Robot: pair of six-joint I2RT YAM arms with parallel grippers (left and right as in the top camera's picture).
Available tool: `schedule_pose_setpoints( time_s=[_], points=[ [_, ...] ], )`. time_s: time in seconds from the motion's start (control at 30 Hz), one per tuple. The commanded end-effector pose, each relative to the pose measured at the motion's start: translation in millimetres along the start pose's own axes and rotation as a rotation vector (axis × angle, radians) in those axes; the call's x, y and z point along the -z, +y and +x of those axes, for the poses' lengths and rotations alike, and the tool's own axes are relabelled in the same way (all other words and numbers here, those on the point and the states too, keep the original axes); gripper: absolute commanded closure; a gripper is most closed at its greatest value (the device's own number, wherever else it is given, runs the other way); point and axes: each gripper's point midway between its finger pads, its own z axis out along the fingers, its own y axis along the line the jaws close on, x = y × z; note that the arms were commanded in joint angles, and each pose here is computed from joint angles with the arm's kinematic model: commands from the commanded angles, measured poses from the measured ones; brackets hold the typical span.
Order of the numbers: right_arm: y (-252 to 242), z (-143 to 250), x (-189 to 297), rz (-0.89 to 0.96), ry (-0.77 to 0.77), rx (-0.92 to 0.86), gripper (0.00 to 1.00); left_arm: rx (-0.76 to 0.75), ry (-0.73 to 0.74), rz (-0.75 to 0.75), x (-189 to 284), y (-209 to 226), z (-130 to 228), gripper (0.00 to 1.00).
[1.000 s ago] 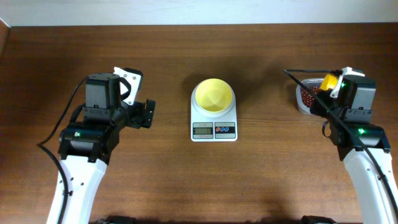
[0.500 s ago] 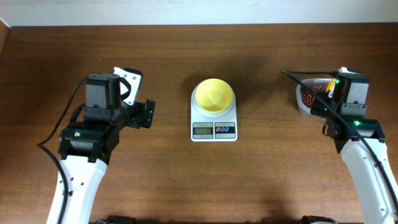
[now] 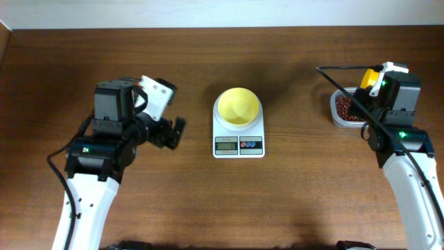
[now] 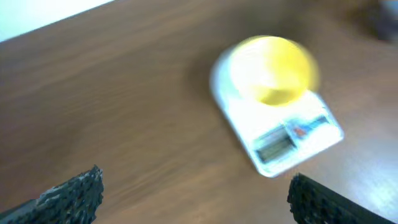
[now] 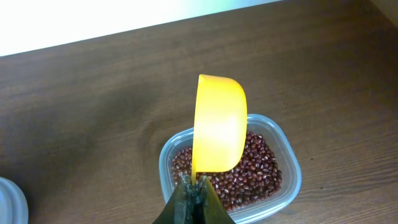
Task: Scoop item into bowl and weigh 50g on scale
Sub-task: 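Lower the scoop in the right gripper into the red bean tub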
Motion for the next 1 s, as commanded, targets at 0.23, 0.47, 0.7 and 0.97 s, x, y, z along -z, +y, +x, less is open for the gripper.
schedule_pose_setpoints(
  time_s=[0.23,0.47,0.7,0.97],
  points=[
    [5,-14,7,-0.032,-0.034,-0.011,0.96,-0.275,0.034,0.243,23,-45,12,0.01],
    [6,-12,7,-0.038,-0.023,-0.01,0.96,-0.286,0.044,0.19,24,-36,9,0.01],
    [3,-2,19,-0.033,0.014,-0.004,0.96,-0.285,0.044,0.191,24,-36,9,0.01],
    [-1,40,23,-0.037,0.184,0.2,0.96,-0.285,0.044,0.191,24,-36,9,0.01]
  ],
)
